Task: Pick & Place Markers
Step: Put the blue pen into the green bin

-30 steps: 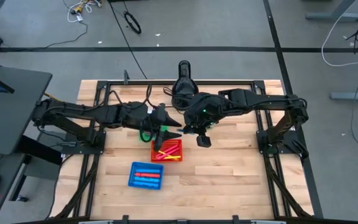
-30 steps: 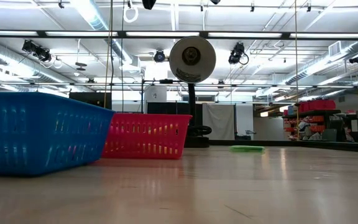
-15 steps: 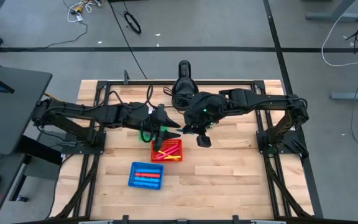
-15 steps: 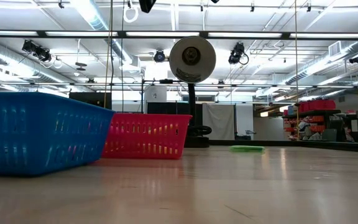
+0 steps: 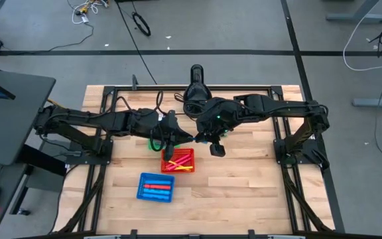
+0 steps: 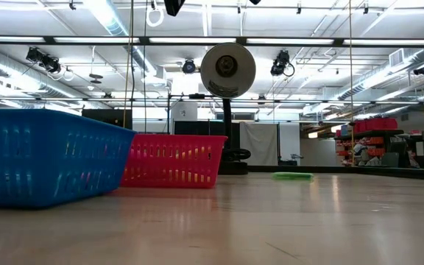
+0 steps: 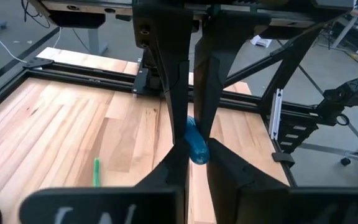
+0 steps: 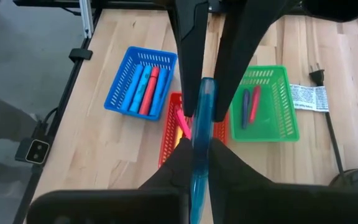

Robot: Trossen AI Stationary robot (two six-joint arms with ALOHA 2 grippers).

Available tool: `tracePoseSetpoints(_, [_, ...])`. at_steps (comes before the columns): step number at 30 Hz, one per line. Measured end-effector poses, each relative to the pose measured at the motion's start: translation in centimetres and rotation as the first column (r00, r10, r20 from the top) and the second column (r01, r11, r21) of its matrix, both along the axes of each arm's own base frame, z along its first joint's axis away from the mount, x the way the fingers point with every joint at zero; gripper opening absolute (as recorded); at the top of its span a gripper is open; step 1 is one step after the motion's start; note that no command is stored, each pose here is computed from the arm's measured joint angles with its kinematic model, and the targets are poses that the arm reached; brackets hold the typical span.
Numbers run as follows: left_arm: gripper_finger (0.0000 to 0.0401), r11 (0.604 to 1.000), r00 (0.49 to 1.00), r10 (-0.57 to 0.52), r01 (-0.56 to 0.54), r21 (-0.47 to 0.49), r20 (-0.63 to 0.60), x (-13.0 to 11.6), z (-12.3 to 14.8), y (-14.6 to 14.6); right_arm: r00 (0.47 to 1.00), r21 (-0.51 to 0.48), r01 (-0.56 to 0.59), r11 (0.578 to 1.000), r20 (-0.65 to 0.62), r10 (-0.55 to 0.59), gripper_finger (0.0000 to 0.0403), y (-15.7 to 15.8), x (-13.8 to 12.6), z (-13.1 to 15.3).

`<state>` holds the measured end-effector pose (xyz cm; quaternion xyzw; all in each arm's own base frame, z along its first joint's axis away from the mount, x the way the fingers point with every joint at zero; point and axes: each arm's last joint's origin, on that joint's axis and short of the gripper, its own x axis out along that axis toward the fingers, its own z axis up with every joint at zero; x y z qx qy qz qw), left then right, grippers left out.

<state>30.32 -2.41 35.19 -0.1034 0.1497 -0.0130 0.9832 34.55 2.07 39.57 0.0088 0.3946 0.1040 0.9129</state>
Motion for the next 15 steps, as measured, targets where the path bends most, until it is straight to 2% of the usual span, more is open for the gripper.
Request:
tracePoseSetpoints(7, [0.0050, 1.000, 1.000, 0.011, -0.011, 0.003, 0.001, -0.01, 0.01, 0.02, 1.000, -0.001, -0.003, 1.000, 0.002, 0.003, 0.0016, 0.02, 0.01, 0.01])
tracePoseSetpoints(11, [0.0041, 1.000, 1.000, 0.012, -0.012, 0.003, 0.002, 0.00, 0.02, 0.04, 1.000, 0.001, -0.003, 1.000, 0.002, 0.003, 0.0017, 0.02, 0.01, 0.01])
tracePoseSetpoints(15, [0.0037, 1.000, 1.000, 0.012, -0.013, 0.003, 0.005, 0.01, 0.05, 0.03, 1.000, 0.001, -0.003, 1.000, 0.002, 0.003, 0.0036, 0.02, 0.01, 0.00])
